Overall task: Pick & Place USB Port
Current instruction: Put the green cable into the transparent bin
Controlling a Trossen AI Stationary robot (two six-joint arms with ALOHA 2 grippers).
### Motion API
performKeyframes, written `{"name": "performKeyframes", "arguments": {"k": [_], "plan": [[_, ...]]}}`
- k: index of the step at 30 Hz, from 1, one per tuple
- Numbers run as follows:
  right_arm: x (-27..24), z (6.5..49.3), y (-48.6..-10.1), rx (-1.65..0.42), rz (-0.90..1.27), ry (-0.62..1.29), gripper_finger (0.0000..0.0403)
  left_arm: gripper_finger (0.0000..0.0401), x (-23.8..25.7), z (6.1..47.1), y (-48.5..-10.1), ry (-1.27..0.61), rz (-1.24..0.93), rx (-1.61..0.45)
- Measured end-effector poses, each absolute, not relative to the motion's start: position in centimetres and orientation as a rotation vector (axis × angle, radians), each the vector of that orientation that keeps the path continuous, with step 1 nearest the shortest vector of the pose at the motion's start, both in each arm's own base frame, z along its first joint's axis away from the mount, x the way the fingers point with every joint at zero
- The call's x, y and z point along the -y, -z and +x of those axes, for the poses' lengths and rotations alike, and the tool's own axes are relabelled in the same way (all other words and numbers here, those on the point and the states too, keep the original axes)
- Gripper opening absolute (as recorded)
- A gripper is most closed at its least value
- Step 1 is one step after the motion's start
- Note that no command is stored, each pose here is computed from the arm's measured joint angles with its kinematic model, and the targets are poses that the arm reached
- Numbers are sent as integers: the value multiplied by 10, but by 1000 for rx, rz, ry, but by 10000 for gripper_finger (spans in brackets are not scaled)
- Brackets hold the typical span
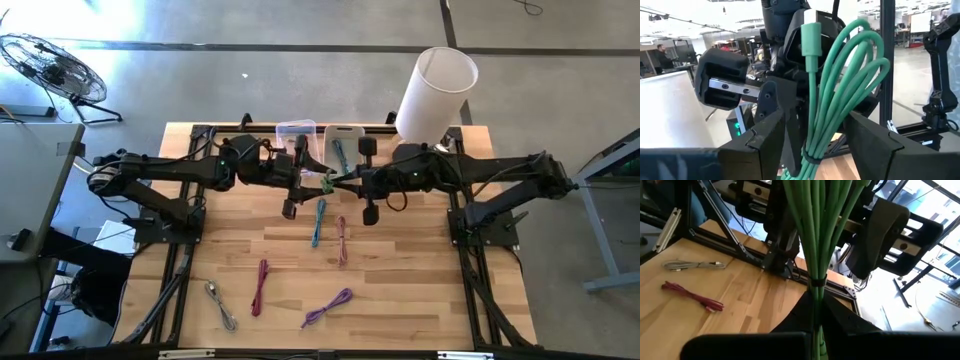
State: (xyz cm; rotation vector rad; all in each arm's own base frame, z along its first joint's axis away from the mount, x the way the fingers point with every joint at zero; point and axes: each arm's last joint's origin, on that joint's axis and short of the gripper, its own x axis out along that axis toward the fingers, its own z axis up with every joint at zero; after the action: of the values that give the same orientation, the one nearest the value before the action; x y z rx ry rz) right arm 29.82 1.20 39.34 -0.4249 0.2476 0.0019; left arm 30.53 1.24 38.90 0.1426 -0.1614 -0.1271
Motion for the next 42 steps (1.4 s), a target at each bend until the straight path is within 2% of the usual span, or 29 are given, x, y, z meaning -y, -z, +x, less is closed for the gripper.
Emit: {"name": "performKeyframes", "arguments": {"k": [3, 5, 7, 10, 11, 15, 21, 30, 35, 42], "plan": [[-12, 299, -394, -242, -428, -1, 7, 187, -12, 305, -389, 127, 143, 162], [-12, 299, -394, -241, -428, 0, 7, 166, -12, 305, -389, 127, 143, 161], [-12, 299, -394, -241, -428, 0, 7, 127, -12, 305, -388, 127, 157, 156], [-12, 298, -394, -243, -428, -2, 7, 37, -12, 305, -387, 123, 209, 147], [-12, 299, -394, -244, -429, -1, 7, 24, -13, 305, -387, 121, 220, 138], [-12, 299, -393, -253, -430, 10, 20, 22, -14, 305, -385, 79, 240, 119], [-11, 298, -395, -250, -397, 90, 84, 19, -14, 297, -388, 56, 269, 93], [-12, 286, -401, -256, -343, 132, 164, 19, -14, 253, -397, 6, 421, -78], [-11, 271, -410, -239, -295, 148, 182, 19, -17, 231, -388, -73, 713, -309], [-10, 252, -419, -231, -211, 149, 180, 19, -24, 223, -368, -81, 1265, -688]]}}
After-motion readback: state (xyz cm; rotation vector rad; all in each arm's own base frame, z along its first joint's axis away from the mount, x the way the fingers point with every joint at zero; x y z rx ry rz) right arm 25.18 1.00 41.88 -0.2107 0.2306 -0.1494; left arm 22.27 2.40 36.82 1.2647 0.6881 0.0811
